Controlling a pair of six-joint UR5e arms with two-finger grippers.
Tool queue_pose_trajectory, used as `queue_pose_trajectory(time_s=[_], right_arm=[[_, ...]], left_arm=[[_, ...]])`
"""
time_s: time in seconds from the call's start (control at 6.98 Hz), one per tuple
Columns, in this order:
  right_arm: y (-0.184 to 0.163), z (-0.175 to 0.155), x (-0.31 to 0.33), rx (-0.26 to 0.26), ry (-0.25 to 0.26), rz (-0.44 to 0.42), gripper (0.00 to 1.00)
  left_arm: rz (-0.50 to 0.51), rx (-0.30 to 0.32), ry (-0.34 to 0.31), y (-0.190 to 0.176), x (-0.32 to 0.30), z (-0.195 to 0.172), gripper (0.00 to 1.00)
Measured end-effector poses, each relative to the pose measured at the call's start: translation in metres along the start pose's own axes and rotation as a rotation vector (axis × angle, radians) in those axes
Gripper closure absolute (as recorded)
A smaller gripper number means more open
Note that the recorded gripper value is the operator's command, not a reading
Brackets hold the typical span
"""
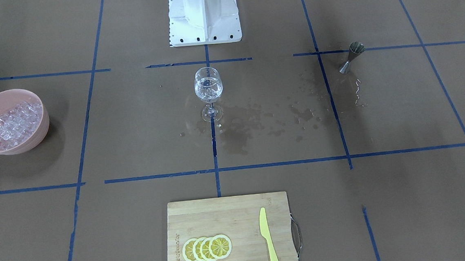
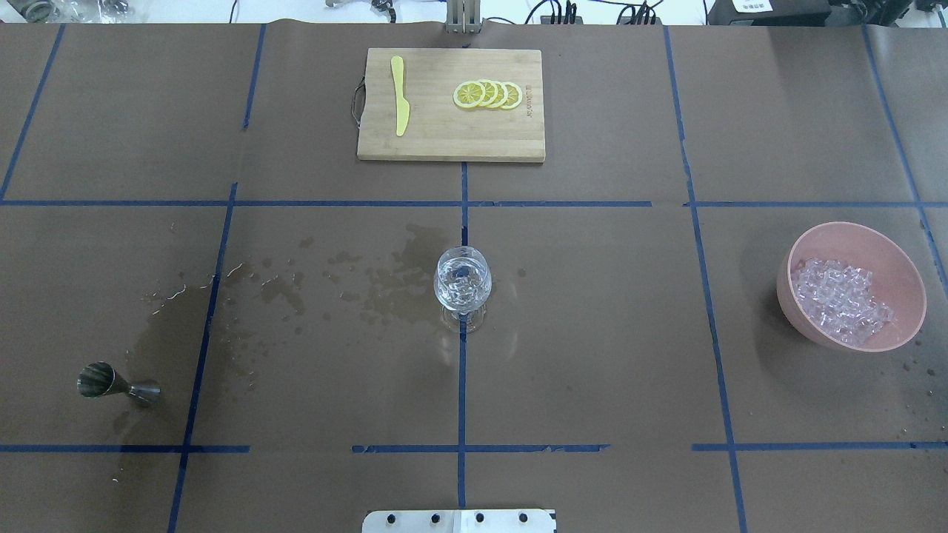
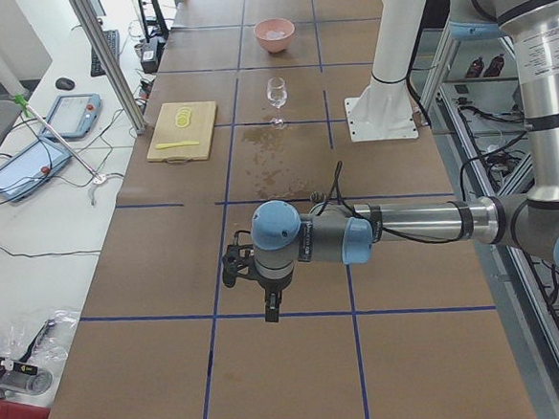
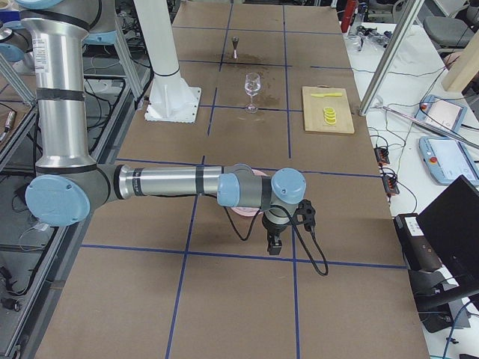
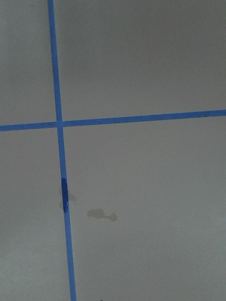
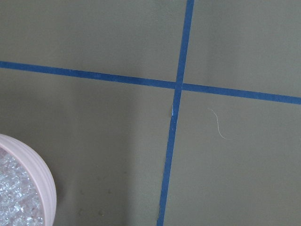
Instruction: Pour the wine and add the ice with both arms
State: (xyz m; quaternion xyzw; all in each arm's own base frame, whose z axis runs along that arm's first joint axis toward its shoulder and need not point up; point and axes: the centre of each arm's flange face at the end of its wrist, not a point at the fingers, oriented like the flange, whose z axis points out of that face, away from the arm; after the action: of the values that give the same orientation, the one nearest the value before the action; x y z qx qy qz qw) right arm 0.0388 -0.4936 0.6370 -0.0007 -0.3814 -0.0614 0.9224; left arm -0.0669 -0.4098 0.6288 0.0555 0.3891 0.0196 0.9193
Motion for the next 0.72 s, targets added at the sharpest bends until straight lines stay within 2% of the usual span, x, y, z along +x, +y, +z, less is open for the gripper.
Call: queue_pose_trajectory(time_s=[0.72], right_arm=[[0.0050,0.0019,0.0041,-0.009,0.016,0.001,0.00]], left_arm=[[0.023,0.011,0.012,-0.0053,0.0016,0.0050,0.00]])
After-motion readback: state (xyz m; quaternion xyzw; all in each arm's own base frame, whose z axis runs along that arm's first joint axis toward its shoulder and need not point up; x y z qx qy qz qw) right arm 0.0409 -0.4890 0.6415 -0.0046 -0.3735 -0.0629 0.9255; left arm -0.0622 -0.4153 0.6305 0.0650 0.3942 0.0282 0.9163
